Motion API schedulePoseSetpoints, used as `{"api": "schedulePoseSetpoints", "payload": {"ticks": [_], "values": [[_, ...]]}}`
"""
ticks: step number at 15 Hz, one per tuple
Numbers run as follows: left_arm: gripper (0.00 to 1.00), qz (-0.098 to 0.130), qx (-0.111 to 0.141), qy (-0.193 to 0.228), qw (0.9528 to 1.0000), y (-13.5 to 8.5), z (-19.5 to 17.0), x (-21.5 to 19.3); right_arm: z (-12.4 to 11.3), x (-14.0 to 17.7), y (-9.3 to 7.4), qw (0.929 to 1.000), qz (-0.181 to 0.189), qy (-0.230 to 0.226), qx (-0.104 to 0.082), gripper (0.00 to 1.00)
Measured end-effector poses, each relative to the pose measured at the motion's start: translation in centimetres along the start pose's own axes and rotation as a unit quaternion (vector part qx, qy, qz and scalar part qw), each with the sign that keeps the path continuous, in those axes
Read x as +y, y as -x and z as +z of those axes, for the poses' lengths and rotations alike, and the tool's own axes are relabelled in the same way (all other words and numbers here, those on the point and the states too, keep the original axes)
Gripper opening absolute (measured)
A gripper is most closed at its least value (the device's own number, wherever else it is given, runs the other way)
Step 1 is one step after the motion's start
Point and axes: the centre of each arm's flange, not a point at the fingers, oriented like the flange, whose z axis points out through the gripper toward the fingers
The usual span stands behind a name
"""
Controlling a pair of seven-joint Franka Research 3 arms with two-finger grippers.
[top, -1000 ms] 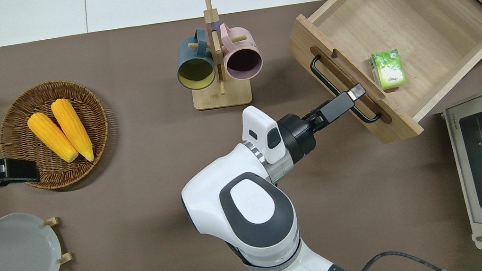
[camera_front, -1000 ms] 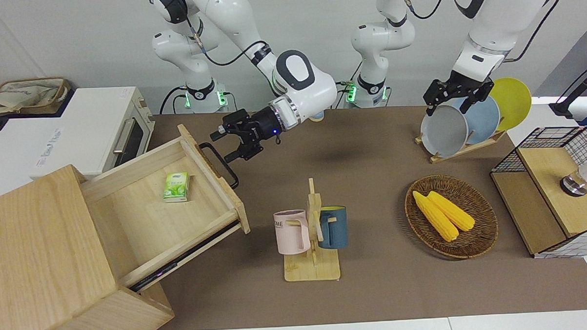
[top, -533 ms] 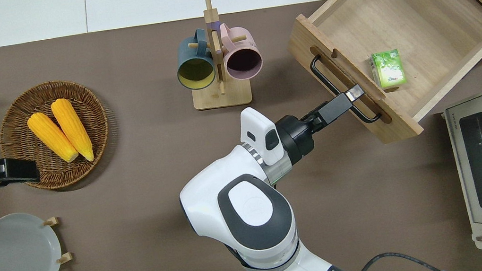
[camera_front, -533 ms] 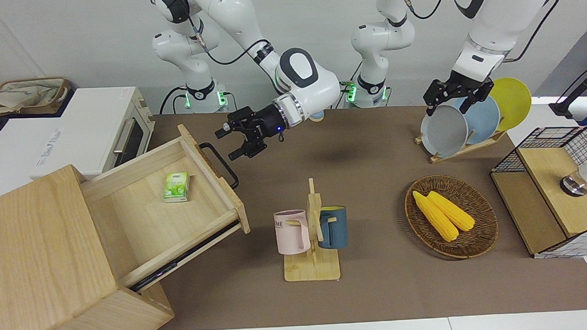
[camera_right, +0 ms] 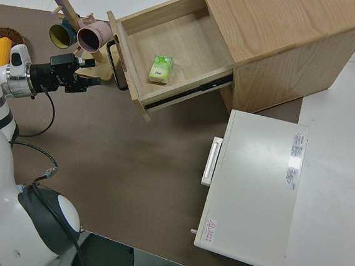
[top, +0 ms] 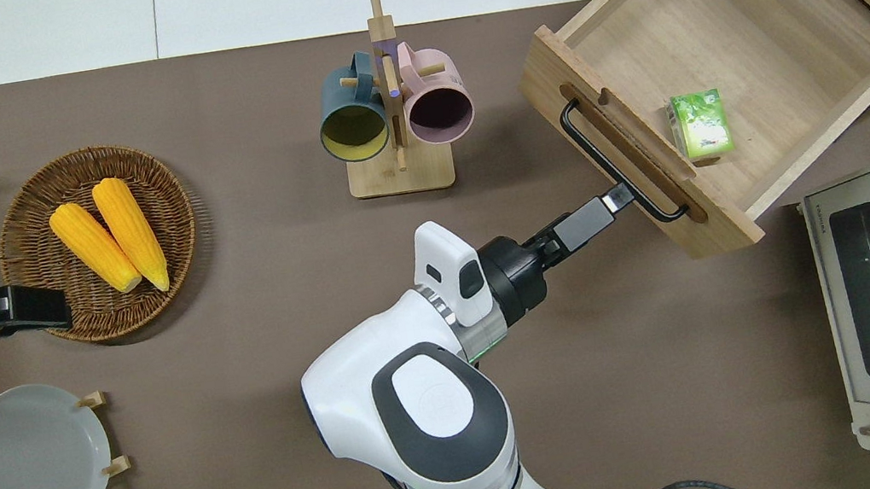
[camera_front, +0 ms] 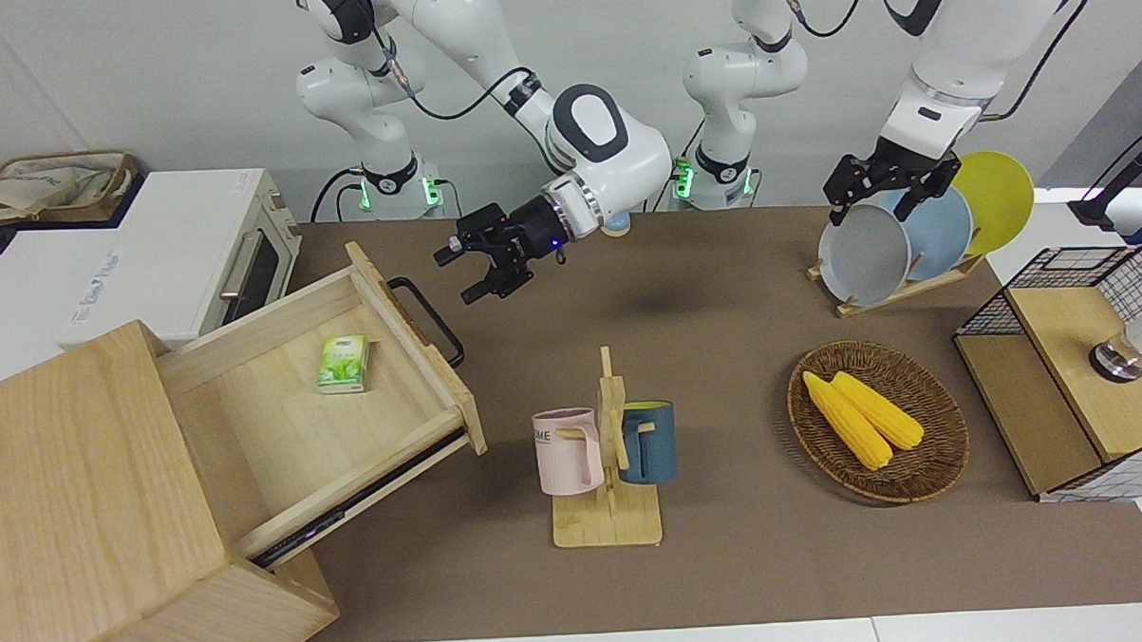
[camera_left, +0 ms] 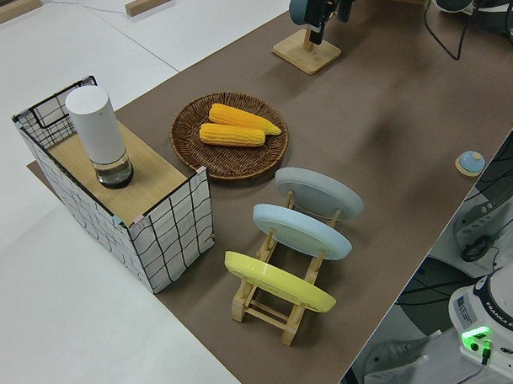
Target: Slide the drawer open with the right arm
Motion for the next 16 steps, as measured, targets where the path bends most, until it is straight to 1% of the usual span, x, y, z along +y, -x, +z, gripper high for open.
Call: {"api": "schedulePoseSetpoints", "payload": {"ticks": [4, 6, 7, 8, 9, 11, 13, 14, 16], "values": [[1.00, 0.000, 0.000, 0.000, 1.0000, 0.0, 0.0, 0.0, -1.1, 0.6, 0.6, 0.9981, 0.002, -0.062, -0.010, 1.00], [1.00, 0.000, 0.000, 0.000, 1.0000, 0.0, 0.0, 0.0, -1.6, 1.4, 0.9, 0.9935, 0.008, -0.112, -0.015, 1.00], [1.00, 0.000, 0.000, 0.000, 1.0000, 0.0, 0.0, 0.0, -1.7, 2.1, 1.0, 0.9899, 0.016, -0.140, -0.018, 1.00], [0.99, 0.000, 0.000, 0.000, 1.0000, 0.0, 0.0, 0.0, -1.4, 3.7, 1.1, 0.9835, 0.031, -0.176, -0.025, 1.00], [1.00, 0.000, 0.000, 0.000, 1.0000, 0.0, 0.0, 0.0, -0.6, 5.2, 1.2, 0.9754, 0.045, -0.213, -0.034, 1.00], [1.00, 0.000, 0.000, 0.000, 1.0000, 0.0, 0.0, 0.0, 0.6, 7.4, 1.3, 0.9604, 0.056, -0.269, -0.046, 1.00], [1.00, 0.000, 0.000, 0.000, 1.0000, 0.0, 0.0, 0.0, 2.1, 10.0, 1.6, 0.9414, 0.075, -0.324, -0.056, 1.00], [1.00, 0.000, 0.000, 0.000, 1.0000, 0.0, 0.0, 0.0, 2.7, 11.2, 1.7, 0.9328, 0.085, -0.345, -0.058, 1.00], [1.00, 0.000, 0.000, 0.000, 1.0000, 0.0, 0.0, 0.0, 3.8, 13.1, 2.2, 0.9135, 0.103, -0.387, -0.072, 1.00]]}}
